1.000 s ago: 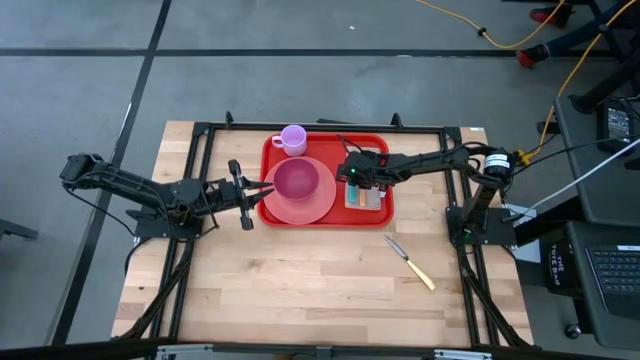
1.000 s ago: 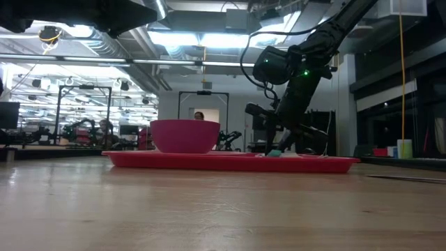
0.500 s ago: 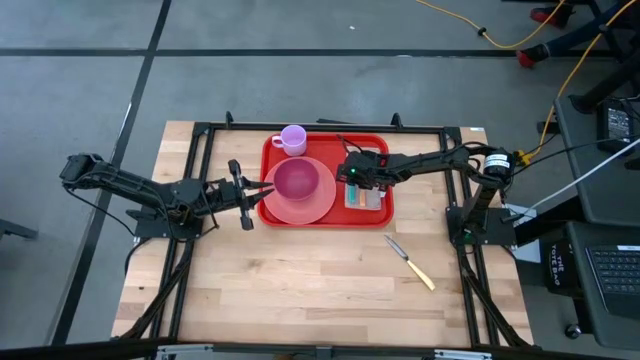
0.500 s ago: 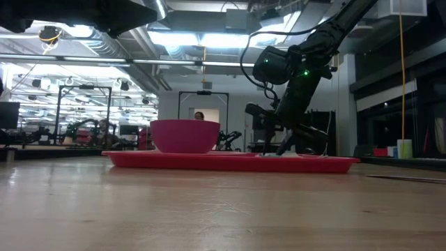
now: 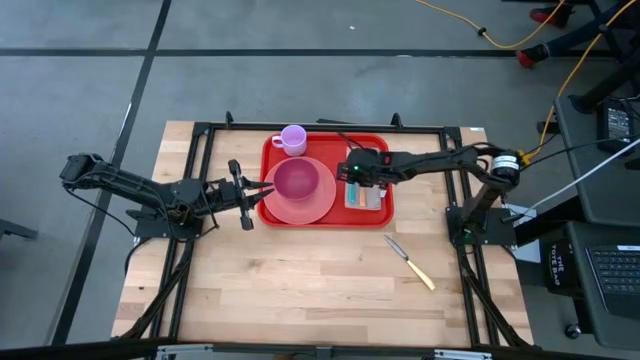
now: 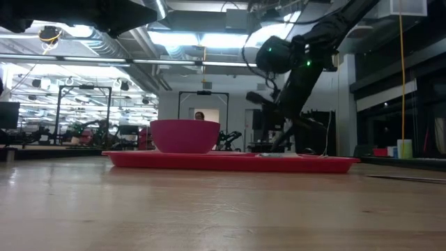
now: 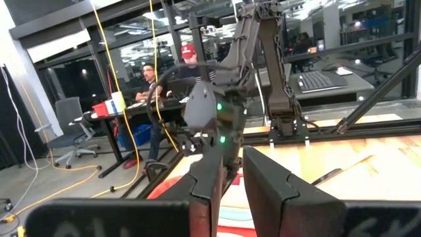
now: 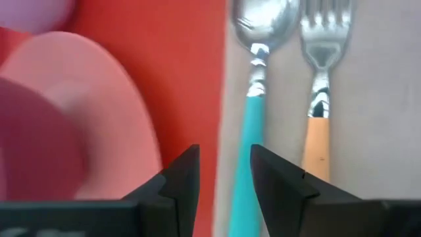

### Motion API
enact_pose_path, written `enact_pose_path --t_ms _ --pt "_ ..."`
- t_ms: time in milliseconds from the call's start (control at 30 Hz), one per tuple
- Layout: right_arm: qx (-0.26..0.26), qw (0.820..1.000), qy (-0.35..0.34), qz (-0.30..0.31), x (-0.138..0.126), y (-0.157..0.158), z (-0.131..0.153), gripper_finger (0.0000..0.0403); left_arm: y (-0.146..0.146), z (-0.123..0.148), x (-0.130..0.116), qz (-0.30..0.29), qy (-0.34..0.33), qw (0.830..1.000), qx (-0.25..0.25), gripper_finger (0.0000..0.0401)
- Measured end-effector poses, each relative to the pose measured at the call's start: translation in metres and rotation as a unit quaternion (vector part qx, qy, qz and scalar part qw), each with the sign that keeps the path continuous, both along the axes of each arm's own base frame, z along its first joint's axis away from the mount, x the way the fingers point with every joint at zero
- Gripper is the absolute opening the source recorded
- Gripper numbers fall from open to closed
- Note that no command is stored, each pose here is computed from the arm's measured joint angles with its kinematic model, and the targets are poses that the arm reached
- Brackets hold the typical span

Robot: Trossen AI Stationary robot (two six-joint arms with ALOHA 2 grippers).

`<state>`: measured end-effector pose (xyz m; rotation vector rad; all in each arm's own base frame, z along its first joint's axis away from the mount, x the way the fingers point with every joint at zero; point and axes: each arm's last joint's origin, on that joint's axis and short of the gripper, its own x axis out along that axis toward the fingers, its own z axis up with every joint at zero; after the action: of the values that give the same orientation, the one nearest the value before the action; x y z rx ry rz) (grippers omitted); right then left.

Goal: Set up tray
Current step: Put the yellow knife beside the orange fork on the brown napkin

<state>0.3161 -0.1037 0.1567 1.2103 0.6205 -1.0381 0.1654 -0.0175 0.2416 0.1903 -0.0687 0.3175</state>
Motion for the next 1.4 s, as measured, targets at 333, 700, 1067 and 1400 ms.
enact_pose_path --t_ms 333,700,1067,1400 --pt "-0.085 0.99 -0.049 0.102 -0.013 0.009 0.057 0.0139 0.0 0.0 0.0 0.0 0.0 1.0 0.0 0.0054" --pt "-0.289 0.928 0.005 0.236 -0.051 0.053 0.122 0.0139 0.0 -0.002 0.0 0.001 0.014 1.0 0.003 0.0054" --pt "-0.35 0.847 0.067 0.394 -0.059 0.117 0.121 0.0139 0.0 -0.009 0.001 0.0 0.037 0.999 -0.019 0.0054" --pt "-0.307 0.837 0.096 0.442 -0.08 0.164 0.11 0.0131 0.0 -0.009 0.001 0.0 0.037 0.999 -0.02 0.0054"
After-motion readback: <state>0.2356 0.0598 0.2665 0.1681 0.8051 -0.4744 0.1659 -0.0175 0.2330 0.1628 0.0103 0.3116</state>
